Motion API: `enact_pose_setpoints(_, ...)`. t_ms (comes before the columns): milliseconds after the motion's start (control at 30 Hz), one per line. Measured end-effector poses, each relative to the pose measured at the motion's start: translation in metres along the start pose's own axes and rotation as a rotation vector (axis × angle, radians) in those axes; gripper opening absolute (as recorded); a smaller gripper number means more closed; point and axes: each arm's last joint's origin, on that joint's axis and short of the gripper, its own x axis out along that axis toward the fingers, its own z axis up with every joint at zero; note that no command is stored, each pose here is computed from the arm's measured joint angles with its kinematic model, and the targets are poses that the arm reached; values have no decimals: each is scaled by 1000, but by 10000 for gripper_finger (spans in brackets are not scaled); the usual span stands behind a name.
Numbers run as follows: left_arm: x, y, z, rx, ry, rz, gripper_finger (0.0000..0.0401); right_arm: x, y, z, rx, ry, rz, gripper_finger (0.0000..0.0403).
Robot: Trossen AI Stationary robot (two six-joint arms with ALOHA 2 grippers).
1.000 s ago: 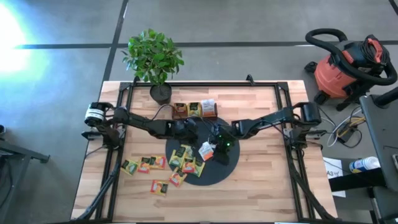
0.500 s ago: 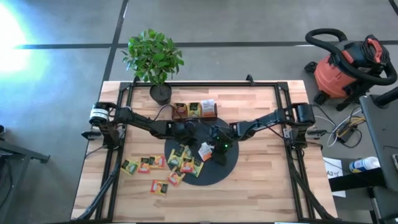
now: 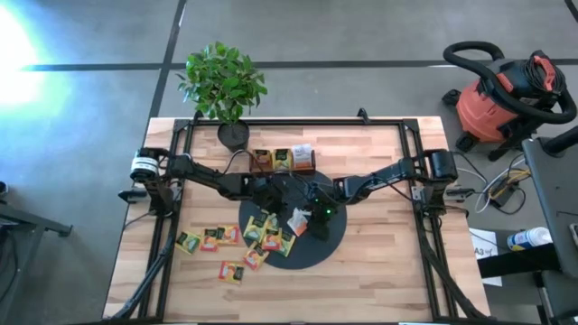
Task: Pick & Place Tea
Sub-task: Put the left white tea bag into the right slot of the wooden organizer
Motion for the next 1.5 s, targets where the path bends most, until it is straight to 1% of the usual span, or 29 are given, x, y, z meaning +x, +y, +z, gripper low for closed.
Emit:
enact_pose_setpoints(267, -1, 3, 4, -8, -33, 28, 76, 0, 0, 0, 0, 0, -2, 81)
enact_pose_setpoints(433, -1, 7, 3, -16, -24, 47, 76, 0, 0, 0, 1, 0, -3, 81)
enact_pose_setpoints(800, 0, 7, -4, -42, 53, 12, 76, 0, -1, 0, 1, -6, -18, 82)
enact_pose_setpoints(967, 0, 1, -10, -55, 67, -7, 76, 0, -1, 0, 4, -11, -20, 82)
enact_pose_setpoints(1067, 1, -5, -10, -47, 49, -42, 76, 1, 0, 2, -2, -36, -15, 82)
enact_pose_setpoints(1167, 1, -9, -7, -34, -7, -59, 76, 1, 0, 5, -1, -67, -9, 82)
enact_pose_setpoints(1367, 1, -9, -3, -19, -83, -36, 76, 1, 1, 6, -2, -72, -6, 82)
enact_pose_setpoints(1500, 2, -8, -3, 9, -88, -28, 75, 0, 2, 6, -4, -76, -2, 82)
